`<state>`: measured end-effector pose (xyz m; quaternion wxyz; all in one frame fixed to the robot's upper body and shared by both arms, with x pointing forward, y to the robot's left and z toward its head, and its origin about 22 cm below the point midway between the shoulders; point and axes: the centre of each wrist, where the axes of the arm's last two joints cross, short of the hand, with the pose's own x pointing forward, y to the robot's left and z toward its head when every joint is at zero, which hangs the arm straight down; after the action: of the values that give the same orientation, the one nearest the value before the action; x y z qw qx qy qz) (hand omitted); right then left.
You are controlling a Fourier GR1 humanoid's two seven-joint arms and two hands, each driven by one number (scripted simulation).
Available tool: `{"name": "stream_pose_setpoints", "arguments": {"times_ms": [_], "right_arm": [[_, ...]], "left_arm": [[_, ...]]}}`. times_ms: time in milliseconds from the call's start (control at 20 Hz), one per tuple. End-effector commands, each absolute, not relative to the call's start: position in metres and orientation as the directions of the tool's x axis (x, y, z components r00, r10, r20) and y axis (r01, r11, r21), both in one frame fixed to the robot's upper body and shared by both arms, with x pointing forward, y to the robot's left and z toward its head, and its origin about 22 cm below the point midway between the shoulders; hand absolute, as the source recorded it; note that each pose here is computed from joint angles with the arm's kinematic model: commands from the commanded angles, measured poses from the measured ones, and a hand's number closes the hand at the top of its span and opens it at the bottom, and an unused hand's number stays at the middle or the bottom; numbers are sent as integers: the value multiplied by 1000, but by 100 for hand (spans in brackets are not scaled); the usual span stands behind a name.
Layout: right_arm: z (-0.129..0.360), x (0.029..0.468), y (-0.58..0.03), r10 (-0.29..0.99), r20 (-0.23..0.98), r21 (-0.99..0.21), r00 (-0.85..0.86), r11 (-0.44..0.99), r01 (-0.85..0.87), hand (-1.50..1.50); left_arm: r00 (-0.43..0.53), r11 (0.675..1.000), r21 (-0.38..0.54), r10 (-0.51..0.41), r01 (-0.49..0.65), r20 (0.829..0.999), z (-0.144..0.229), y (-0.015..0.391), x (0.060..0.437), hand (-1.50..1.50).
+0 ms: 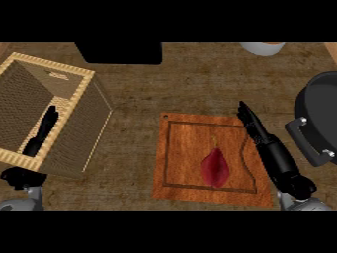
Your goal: Pick the pear from the cutting board and place it in the pot
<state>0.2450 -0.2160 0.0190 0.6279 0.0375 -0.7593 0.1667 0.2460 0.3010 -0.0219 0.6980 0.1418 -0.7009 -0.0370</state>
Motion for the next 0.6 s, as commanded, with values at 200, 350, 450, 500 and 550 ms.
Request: {"name": "stream_pose_setpoints", "arguments": {"times_ms": [200,350,450,500,550], "right_arm": [[108,300,-262,-120,921,-127,-371,807,-577,150],[130,308,-332,468,766,-600,-440,767,-228,150],[89,318,-353,334,833,-480,-442,833,-276,-150],[84,308,-368,333,805,-527,-491,781,-336,-150],[89,315,-367,296,786,-534,-543,767,-355,-150]], "left_arm": [[-212,986,95,-122,-135,970,46,276,291,0],[-213,994,51,-70,-96,975,57,267,296,0],[-206,997,29,-42,-67,978,60,255,298,0],[-187,997,31,-45,-77,981,46,266,292,0],[-204,997,10,-26,-77,979,68,255,303,0]]}}
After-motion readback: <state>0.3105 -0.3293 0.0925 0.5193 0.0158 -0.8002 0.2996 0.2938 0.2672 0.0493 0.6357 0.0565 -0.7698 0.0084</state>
